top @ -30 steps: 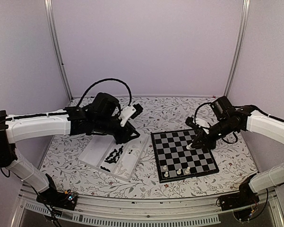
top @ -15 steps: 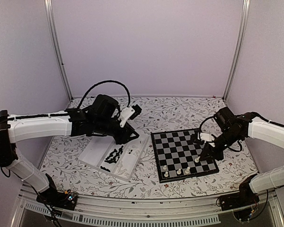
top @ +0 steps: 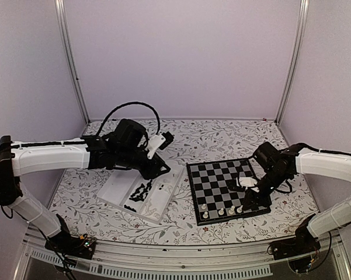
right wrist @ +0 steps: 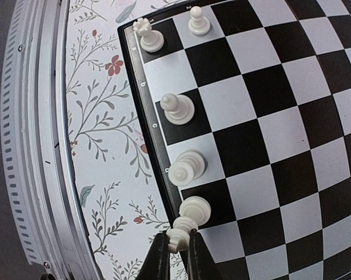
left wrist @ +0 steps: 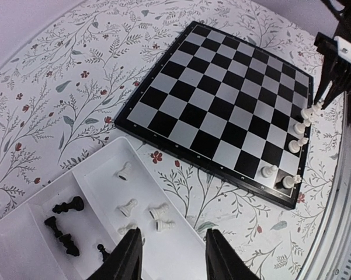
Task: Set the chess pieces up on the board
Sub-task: Place the chess piece on the chessboard.
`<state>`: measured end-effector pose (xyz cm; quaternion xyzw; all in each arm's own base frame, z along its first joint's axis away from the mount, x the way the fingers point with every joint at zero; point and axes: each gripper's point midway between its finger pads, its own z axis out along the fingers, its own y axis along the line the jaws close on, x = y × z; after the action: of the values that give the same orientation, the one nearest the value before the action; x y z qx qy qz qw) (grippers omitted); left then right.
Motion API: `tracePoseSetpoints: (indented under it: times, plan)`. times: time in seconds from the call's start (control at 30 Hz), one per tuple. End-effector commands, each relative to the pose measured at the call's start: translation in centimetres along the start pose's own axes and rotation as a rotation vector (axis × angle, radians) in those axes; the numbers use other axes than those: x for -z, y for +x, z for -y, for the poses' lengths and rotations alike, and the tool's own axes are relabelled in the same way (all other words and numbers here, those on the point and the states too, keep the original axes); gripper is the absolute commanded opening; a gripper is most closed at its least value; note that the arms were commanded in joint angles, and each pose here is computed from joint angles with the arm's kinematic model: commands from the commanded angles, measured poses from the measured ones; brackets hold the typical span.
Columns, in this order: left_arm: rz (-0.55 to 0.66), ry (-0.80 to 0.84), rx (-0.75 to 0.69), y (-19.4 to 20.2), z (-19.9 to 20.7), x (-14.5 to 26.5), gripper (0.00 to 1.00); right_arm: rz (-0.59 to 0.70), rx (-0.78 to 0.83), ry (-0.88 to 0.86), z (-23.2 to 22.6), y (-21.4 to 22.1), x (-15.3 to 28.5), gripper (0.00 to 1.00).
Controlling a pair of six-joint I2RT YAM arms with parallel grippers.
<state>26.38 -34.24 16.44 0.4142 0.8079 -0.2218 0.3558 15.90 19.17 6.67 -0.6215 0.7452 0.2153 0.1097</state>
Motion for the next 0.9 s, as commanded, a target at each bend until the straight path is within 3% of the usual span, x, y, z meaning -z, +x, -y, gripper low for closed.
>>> tracePoseSetpoints:
  times: [0.0, 0.57, 0.87]
  plan:
    - [0.016, -0.005, 0.018, 0.0, -0.5, 0.1, 0.4, 0.009, 0.013, 0.02, 0.5, -0.2, -0.3, 0.07]
    - [0.01, -0.001, 0.032, 0.7, -0.4, 0.5, 0.4, -0.038, -0.027, 0.028, 1.2, 0.6, -1.2, 0.09]
    - [-0.035, -0.044, 0.072, 1.7, -1.2, 0.0, 0.4, -0.003, -0.036, 0.021, 1.0, -0.8, 0.0, 0.41]
